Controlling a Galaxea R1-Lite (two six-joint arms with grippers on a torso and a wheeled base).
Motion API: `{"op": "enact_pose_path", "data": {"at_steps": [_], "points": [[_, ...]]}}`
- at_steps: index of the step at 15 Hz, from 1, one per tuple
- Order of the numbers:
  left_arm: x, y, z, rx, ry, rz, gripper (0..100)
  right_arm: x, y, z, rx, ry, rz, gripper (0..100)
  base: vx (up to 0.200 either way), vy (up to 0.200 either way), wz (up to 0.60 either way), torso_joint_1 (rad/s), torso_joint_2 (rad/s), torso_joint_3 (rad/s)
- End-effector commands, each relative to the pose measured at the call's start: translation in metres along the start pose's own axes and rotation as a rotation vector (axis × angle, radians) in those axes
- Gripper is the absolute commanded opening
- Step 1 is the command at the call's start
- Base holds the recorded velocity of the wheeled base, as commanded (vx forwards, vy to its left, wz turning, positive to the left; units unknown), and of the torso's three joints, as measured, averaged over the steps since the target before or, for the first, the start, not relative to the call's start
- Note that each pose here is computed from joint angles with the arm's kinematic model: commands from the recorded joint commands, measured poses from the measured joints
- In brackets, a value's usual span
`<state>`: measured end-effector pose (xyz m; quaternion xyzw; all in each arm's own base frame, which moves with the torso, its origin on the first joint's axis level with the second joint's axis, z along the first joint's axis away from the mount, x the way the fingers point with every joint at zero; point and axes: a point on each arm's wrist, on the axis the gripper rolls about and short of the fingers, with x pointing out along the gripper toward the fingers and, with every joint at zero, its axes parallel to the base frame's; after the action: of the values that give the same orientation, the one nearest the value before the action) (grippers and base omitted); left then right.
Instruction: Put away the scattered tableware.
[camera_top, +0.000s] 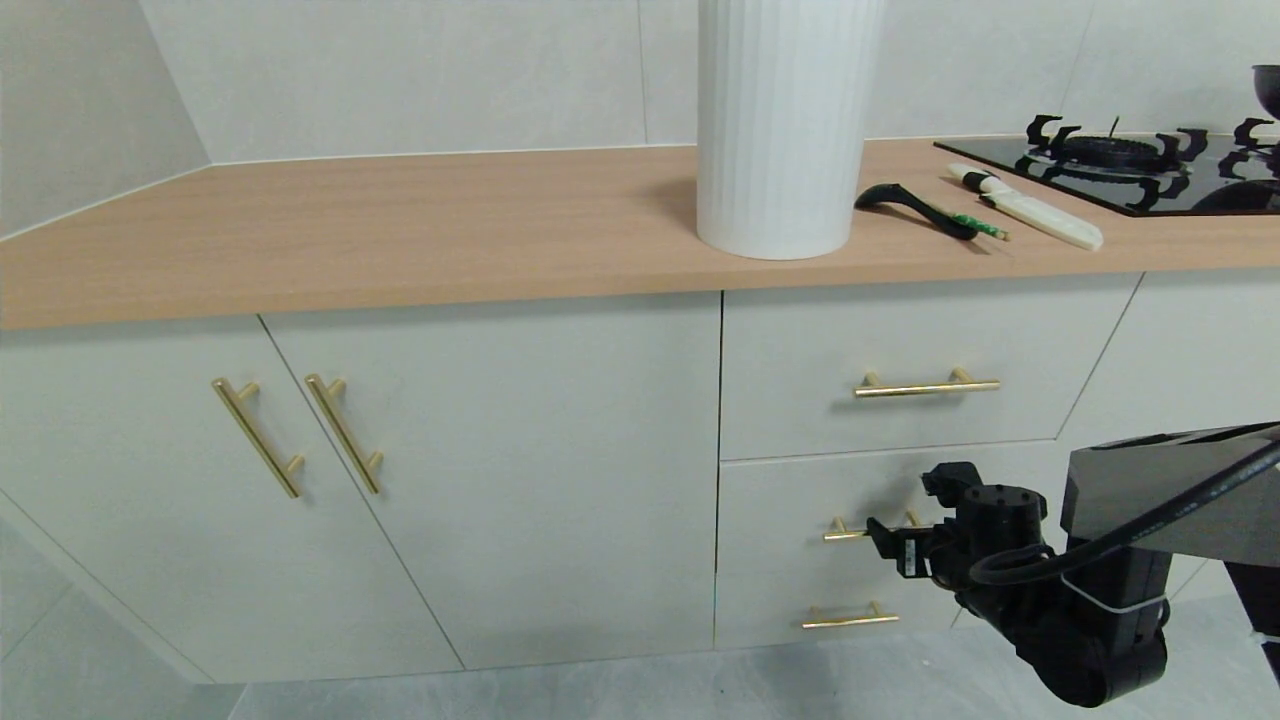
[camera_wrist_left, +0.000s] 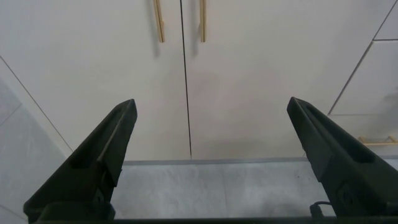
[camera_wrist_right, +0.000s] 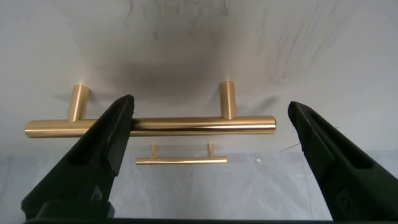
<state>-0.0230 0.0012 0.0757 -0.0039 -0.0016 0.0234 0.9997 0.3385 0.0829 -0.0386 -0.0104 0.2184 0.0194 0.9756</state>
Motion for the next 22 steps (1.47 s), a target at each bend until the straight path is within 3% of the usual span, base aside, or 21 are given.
{"op": "enact_pose_path", "data": {"at_steps": [1,8,12,17,22], "points": [[0.0,0.0,0.0,0.0,0.001,0.001,100,0.0,0.0,-0.003,-0.006,0.018,-0.001,100,0.0,0.0,0.0,0.0,0.0,0.0],[0.0,0.0,0.0,0.0,0.001,0.001,100,-0.013,-0.002,-0.001,-0.016,0.033,0.004,100,0.0,0.0,0.0,0.0,0.0,0.0],[0.0,0.0,0.0,0.0,0.001,0.001,100,-0.059,-0.005,0.031,-0.026,0.052,0.099,100,0.0,0.0,0.0,0.0,0.0,0.0],[0.0,0.0,0.0,0.0,0.001,0.001,100,-0.113,-0.01,0.084,-0.006,-0.034,0.17,100,0.0,0.0,0.0,0.0,0.0,0.0],[0.0,0.0,0.0,-0.001,0.001,0.001,100,-0.117,-0.006,0.092,0.004,-0.07,0.186,100,0.0,0.0,0.0,0.0,0.0,0.0]]}}
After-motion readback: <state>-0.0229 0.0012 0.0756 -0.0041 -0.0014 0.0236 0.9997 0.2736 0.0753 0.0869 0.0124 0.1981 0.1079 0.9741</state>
